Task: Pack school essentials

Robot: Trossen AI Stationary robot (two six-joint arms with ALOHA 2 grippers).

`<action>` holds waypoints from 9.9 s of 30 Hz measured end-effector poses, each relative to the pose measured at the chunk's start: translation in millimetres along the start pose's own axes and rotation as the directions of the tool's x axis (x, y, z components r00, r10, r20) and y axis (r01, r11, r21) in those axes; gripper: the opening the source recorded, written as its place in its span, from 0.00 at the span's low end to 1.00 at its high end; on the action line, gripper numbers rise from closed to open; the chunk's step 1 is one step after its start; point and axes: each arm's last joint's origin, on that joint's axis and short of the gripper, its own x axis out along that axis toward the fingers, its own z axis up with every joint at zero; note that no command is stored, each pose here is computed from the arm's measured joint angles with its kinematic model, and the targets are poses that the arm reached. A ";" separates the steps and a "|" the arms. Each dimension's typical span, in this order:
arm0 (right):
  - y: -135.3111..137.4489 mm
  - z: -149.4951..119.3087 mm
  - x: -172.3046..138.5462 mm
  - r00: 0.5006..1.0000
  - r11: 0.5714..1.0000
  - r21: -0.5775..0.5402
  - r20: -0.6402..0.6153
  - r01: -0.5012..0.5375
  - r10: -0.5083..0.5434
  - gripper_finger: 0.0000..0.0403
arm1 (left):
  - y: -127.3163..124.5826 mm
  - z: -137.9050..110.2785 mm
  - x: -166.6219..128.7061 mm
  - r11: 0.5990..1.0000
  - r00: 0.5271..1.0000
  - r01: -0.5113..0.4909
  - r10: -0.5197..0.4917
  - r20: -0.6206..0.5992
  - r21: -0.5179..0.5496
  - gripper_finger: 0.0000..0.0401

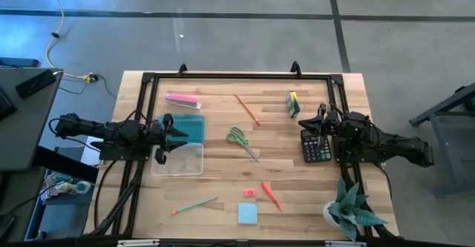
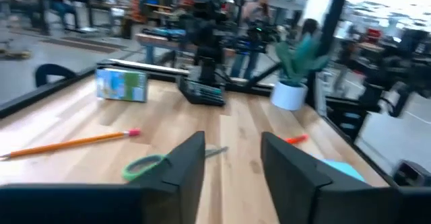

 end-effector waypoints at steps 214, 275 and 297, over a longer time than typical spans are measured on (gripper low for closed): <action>0.0 0.0 0.0 1.000 1.000 0.000 0.001 0.000 0.000 0.00 | -109.7 7.5 69.5 0.859 -0.117 -0.299 0.399 -0.909 0.415 0.26; 0.3 1.9 -0.1 1.000 0.988 0.154 0.020 -0.006 0.003 0.00 | -113.4 11.1 136.1 0.997 0.961 0.023 -0.043 -0.275 -0.075 0.33; -3.1 23.8 -3.5 0.948 0.975 0.175 0.263 0.137 -0.180 0.00 | -54.0 42.0 100.4 0.999 0.992 0.034 -0.038 -0.124 -0.036 0.33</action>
